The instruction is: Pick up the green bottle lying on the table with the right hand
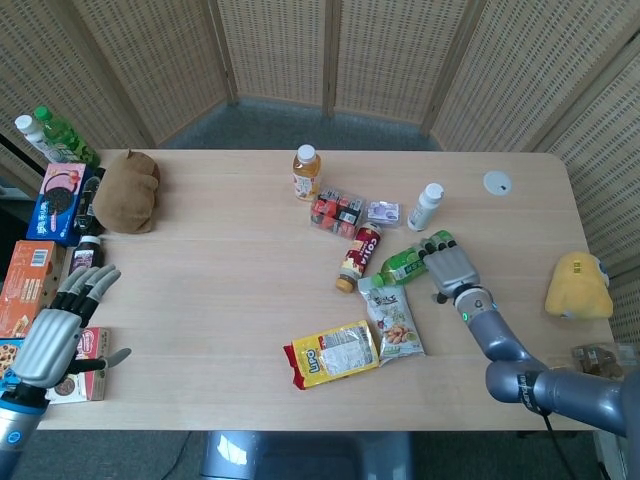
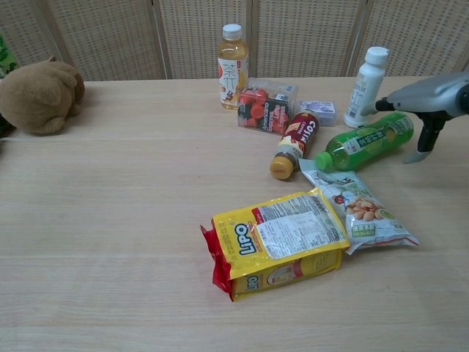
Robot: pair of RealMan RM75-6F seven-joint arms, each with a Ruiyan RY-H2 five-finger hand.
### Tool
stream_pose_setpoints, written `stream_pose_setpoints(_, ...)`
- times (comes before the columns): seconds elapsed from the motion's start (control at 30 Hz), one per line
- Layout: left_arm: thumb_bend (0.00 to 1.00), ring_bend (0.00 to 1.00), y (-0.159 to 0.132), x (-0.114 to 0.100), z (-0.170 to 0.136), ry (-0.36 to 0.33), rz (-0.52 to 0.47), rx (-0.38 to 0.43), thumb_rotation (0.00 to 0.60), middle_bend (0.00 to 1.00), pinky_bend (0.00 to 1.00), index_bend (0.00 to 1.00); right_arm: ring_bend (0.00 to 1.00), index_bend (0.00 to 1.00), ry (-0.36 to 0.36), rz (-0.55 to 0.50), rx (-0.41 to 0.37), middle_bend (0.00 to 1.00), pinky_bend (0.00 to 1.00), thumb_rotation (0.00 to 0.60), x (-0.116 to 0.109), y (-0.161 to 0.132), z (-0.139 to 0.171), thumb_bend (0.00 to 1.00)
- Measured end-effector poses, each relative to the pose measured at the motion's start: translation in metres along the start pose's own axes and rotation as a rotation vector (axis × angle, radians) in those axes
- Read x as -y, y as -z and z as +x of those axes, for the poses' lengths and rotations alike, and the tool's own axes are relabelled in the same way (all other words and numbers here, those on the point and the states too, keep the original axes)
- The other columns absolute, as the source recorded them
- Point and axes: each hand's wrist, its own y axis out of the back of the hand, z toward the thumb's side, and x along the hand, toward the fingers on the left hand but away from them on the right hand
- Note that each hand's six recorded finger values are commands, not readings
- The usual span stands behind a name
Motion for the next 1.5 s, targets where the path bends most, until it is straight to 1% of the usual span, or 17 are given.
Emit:
stream_pose_setpoints(0.2, 0.0, 0.0, 0.006, -0.007, -0.012, -0.02, 0.007, -0.028, 0.6, 0.0, 0.0, 0.0, 0.0, 0.0, -0.019, 0.003, -0.042, 0.0, 0.0, 0.6, 0.009, -0.015, -0.031, 0.25)
stream_pose_setpoints(0.3, 0.0, 0.0, 0.008, -0.011, -0.016, -0.028, 0.013, -0.034, 0.6, 0.0, 0.0, 0.0, 0.0, 0.0, -0.018, 0.002, -0.072, 0.0, 0.0, 0.6, 0.011, -0.024, -0.039, 0.25)
stream_pose_setpoints(0.43, 0.0, 0.0, 0.007, -0.011, -0.017, -0.026, 0.01, -0.029, 0.6, 0.0, 0.0, 0.0, 0.0, 0.0, -0.012, -0.004, -0.097, 0.0, 0.0, 0.6, 0.008, -0.031, -0.044, 0.25)
stream_pose_setpoints(0.63, 0.0, 0.0, 0.006, -0.01, -0.017, -0.027, 0.009, -0.024, 0.6, 0.0, 0.0, 0.0, 0.0, 0.0, -0.012, -0.003, -0.094, 0.0, 0.0, 0.6, 0.008, -0.028, -0.044, 0.25)
stream_pose_setpoints(0.73, 0.0, 0.0, 0.006, -0.01, -0.016, -0.027, 0.009, -0.022, 0.6, 0.0, 0.0, 0.0, 0.07, 0.0, -0.014, -0.005, -0.089, 0.1, 0.03, 0.6, 0.008, -0.024, -0.042, 0.25)
stream_pose_setpoints(0.77, 0.0, 0.0, 0.005, -0.01, -0.015, -0.026, 0.009, -0.02, 0.6, 0.0, 0.0, 0.0, 0.11, 0.0, -0.016, -0.005, -0.087, 0.15, 0.05, 0.6, 0.009, -0.023, -0.041, 0.25)
stream_pose_setpoints(0.8, 0.0, 0.0, 0.005, -0.01, -0.015, -0.025, 0.008, -0.017, 0.6, 0.0, 0.0, 0.0, 0.13, 0.0, -0.02, -0.006, -0.084, 0.17, 0.06, 0.6, 0.01, -0.021, -0.04, 0.25)
stream_pose_setpoints(0.93, 0.0, 0.0, 0.0, -0.009, -0.013, -0.023, 0.011, -0.003, 0.6, 0.0, 0.0, 0.0, 0.16, 0.0, -0.033, 0.0, -0.073, 0.2, 0.08, 0.6, 0.012, -0.018, -0.039, 0.25)
stream_pose_setpoints(1.07, 0.0, 0.0, -0.002, -0.01, -0.014, -0.026, 0.015, 0.001, 0.6, 0.0, 0.0, 0.0, 0.23, 0.0, -0.036, 0.005, -0.066, 0.3, 0.12, 0.6, 0.011, -0.017, -0.04, 0.25)
stream_pose_setpoints(1.13, 0.0, 0.0, -0.001, -0.011, -0.015, -0.027, 0.017, -0.001, 0.6, 0.0, 0.0, 0.0, 0.24, 0.0, -0.034, 0.008, -0.062, 0.31, 0.12, 0.6, 0.011, -0.017, -0.04, 0.25)
stream_pose_setpoints(1.37, 0.0, 0.0, -0.001, -0.011, -0.016, -0.028, 0.018, -0.004, 0.6, 0.0, 0.0, 0.0, 0.24, 0.01, -0.035, 0.016, -0.054, 0.31, 0.13, 0.6, 0.011, -0.014, -0.04, 0.25)
stream_pose_setpoints(1.5, 0.0, 0.0, -0.002, -0.012, -0.017, -0.027, 0.019, -0.001, 0.6, 0.0, 0.0, 0.0, 0.24, 0.03, -0.046, 0.023, -0.048, 0.31, 0.13, 0.6, 0.016, -0.011, -0.04, 0.25)
